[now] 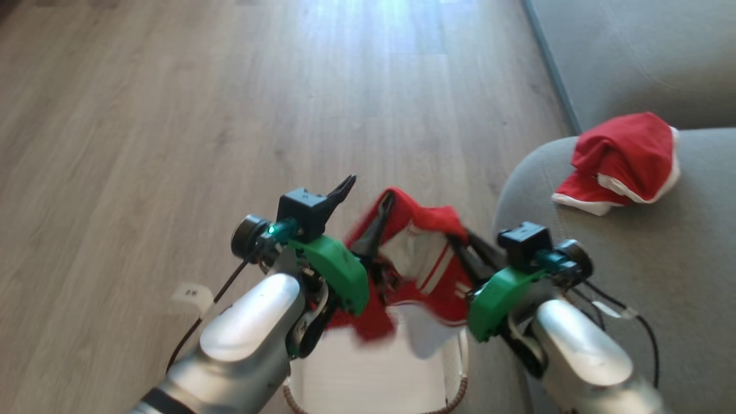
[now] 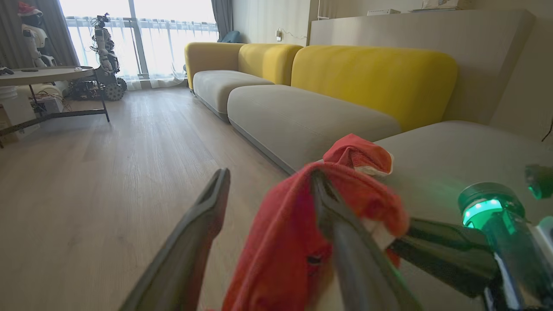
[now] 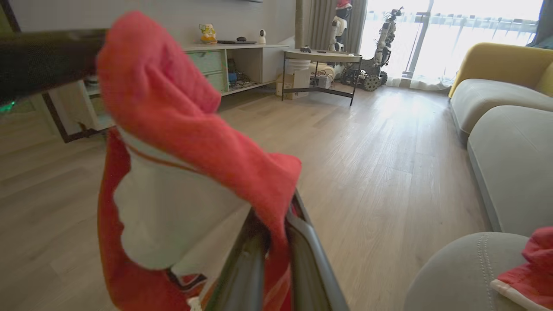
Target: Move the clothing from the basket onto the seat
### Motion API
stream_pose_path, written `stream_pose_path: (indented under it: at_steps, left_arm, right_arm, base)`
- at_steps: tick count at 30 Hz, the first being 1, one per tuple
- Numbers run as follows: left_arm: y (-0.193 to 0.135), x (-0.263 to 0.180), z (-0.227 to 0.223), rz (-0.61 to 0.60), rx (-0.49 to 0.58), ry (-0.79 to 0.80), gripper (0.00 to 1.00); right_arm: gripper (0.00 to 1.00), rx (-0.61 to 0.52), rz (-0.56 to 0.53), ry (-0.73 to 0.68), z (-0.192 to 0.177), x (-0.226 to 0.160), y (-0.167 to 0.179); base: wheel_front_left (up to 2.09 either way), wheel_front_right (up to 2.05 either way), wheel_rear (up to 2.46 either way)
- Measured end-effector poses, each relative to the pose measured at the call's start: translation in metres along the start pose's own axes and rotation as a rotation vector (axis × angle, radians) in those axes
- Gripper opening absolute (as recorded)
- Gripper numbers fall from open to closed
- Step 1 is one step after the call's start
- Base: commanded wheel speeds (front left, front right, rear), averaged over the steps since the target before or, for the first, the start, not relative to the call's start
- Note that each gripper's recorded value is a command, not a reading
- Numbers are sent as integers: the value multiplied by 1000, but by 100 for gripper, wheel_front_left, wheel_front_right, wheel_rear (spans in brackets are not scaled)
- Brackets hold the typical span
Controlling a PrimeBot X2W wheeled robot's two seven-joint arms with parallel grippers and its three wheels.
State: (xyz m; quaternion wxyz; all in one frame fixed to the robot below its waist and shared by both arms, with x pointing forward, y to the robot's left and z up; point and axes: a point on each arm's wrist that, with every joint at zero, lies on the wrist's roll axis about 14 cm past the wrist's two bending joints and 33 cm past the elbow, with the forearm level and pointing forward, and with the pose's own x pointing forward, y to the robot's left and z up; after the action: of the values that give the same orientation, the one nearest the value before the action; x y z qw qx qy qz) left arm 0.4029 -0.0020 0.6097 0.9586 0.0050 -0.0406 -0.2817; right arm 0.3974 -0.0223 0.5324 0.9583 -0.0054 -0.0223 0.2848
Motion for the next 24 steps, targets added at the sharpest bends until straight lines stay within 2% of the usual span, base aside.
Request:
stream_pose_path:
  at_steps: [5,11,24]
  left_arm:
    - [-12,5,-16,-30,-22,25,100]
    - [-42,15,-36,-111,-54,54,100]
    - [-136,32,-59,-359,-106,91,100]
  right_arm:
    - [0,-22,-97,-29,9,-16,-38]
    - [0,-69,-244,-65,23,-51,-91]
    - [0,-121,-488,-57,26,-138,-156]
  base:
    - [0,0,0]
    - [0,0,0]
    - [0,0,0]
